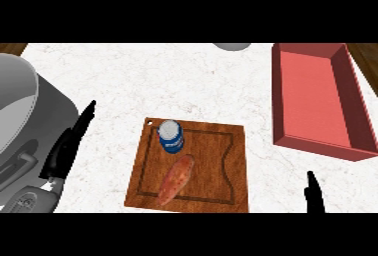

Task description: Pick the can from the cutting board and place it in the cardboard box

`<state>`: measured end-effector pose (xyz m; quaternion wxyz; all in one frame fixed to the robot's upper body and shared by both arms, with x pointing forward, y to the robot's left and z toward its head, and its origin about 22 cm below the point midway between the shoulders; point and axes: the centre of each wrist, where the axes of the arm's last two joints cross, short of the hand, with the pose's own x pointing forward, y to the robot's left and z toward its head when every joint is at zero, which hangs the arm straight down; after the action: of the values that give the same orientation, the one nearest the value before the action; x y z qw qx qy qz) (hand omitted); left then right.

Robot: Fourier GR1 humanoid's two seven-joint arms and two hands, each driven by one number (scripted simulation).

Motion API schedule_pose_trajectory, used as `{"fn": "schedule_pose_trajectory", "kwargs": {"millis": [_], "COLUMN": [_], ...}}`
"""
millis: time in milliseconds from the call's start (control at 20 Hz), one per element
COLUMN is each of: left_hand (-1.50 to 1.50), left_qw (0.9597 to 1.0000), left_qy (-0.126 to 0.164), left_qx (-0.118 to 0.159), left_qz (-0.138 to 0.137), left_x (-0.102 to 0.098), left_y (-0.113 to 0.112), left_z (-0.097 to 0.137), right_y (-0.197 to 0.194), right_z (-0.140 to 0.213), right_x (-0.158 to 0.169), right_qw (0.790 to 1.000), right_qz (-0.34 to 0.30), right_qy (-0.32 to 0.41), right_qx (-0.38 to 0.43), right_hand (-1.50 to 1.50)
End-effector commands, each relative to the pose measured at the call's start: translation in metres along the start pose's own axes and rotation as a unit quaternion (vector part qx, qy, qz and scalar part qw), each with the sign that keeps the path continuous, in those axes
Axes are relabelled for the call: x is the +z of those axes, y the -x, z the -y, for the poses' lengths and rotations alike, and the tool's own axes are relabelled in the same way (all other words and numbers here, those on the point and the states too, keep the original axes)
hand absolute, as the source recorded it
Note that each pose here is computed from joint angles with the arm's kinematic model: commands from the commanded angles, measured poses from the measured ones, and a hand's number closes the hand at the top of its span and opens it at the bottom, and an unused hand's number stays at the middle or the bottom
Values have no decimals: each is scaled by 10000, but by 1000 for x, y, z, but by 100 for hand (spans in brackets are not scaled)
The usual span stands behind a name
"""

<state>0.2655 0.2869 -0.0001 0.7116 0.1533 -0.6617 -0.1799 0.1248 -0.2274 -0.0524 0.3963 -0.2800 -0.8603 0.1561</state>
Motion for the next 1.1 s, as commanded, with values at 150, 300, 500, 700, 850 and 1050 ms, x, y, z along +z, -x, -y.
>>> {"fn": "schedule_pose_trajectory", "kwargs": {"millis": [150,300,500,700,850,1050], "left_hand": [0,0,0,0,0,0], "left_qw": [10000,9999,9999,10000,9999,9998], "left_qy": [51,167,58,-16,82,154], "left_qx": [35,39,-75,-30,-48,-64], "left_qz": [-19,-3,34,-70,62,74], "left_x": [-3,0,-5,-18,-11,-14], "left_y": [4,-4,3,1,4,11], "left_z": [11,-3,5,-9,-9,12], "right_y": [-80,-99,-122,-142,-152,-171], "right_z": [-3,-9,-6,-22,-39,-61], "right_x": [12,8,-18,-27,-50,-68], "right_qw": [9954,9891,9795,9684,9642,9585], "right_qz": [-371,-727,-1011,-1286,-1349,-1586], "right_qy": [-687,-913,-1009,-1275,-1358,-1556], "right_qx": [559,898,1418,1716,1833,1789], "right_hand": [-150,-150,-150,-150,-150,-150]}}
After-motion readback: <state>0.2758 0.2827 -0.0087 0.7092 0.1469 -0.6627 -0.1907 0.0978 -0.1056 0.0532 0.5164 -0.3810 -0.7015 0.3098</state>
